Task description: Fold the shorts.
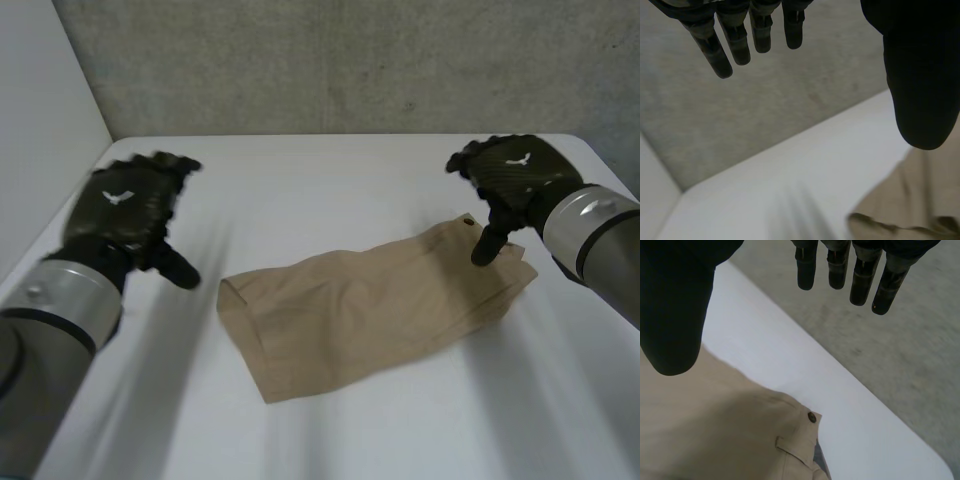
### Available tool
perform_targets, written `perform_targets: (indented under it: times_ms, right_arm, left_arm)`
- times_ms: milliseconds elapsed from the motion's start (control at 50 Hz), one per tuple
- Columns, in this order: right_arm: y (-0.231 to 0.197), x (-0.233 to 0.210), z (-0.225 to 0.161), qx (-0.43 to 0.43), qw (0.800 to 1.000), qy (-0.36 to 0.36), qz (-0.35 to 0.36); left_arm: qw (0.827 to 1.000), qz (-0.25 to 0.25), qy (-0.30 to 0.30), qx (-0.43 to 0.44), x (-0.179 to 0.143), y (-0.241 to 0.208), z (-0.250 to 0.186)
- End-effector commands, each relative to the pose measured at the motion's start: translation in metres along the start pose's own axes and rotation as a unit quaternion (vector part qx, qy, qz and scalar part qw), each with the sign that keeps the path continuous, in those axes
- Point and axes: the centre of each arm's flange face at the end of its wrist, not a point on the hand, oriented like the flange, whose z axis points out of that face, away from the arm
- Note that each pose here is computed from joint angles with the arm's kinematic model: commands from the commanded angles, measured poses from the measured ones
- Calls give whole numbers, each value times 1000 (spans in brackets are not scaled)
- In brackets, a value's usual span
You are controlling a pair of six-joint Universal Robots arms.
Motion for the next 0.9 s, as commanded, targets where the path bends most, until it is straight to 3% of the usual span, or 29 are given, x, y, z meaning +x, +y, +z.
perform_targets:
  times_ms: [20, 240, 400, 540, 900]
  right_arm:
    - [23, -6, -2, -40, 985, -38, -164]
    - [73, 14, 23, -115, 979, -30, -167]
    - [95, 24, 41, -120, 980, -28, -158]
    - [114, 19, 54, -120, 980, -52, -149]
    - [117, 18, 66, -87, 988, -30, -124]
  left_arm:
    - [996, 17, 69, -49, 39, 30, -6]
    - [983, 48, 132, -116, 84, 73, -16]
    - [981, 71, 104, -148, 91, 96, -12]
    - [978, 81, 115, -155, 102, 102, -16]
    - [972, 106, 105, -181, 110, 118, -20]
